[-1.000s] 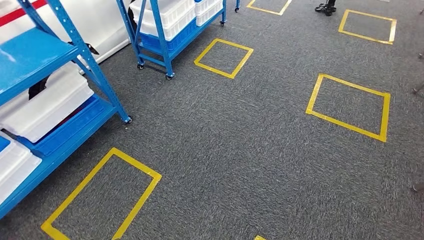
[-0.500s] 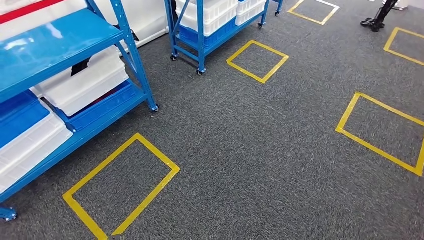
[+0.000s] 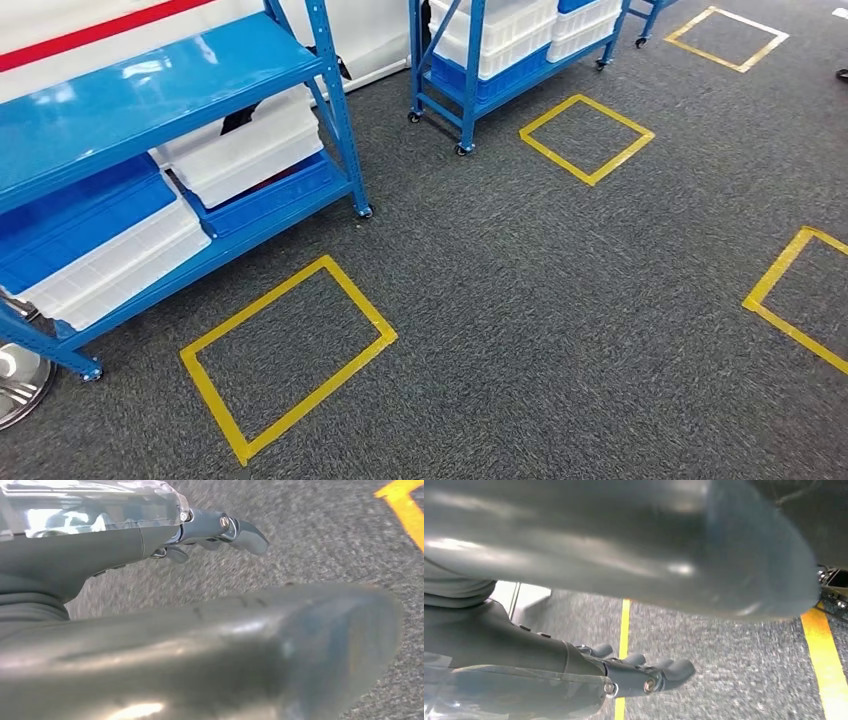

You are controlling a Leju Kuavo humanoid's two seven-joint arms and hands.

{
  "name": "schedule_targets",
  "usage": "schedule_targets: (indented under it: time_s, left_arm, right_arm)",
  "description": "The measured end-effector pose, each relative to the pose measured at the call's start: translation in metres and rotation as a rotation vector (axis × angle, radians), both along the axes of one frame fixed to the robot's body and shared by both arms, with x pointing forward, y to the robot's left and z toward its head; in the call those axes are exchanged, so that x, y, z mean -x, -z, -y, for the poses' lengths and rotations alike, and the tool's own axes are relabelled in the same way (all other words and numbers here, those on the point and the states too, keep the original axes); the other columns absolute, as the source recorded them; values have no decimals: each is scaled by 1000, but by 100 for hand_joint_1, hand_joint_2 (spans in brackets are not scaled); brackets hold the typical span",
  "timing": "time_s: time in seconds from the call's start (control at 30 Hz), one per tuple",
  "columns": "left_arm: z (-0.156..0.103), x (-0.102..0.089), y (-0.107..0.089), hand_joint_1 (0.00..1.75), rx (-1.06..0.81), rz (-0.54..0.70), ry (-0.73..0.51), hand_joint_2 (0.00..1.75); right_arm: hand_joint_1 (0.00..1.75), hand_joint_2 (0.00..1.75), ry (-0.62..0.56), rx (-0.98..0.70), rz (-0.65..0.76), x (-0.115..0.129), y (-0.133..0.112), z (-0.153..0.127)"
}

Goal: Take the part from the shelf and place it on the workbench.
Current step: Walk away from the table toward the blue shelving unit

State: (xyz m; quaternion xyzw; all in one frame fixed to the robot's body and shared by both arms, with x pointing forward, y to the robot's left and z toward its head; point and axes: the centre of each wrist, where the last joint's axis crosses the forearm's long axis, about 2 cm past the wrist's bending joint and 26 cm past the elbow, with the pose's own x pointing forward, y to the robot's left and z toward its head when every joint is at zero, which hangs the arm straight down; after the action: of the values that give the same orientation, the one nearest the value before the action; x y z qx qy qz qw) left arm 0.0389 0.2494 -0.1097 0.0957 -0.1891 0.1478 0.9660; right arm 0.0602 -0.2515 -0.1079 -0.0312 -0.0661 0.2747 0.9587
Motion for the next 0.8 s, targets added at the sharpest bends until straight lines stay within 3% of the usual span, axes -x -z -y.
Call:
schedule_targets:
  time_s: [0.8]
  left_arm:
    - [-8,0,1,0,13,49,172,0]
  right_arm:
    - [0,0,132,3,-35,10,2,8]
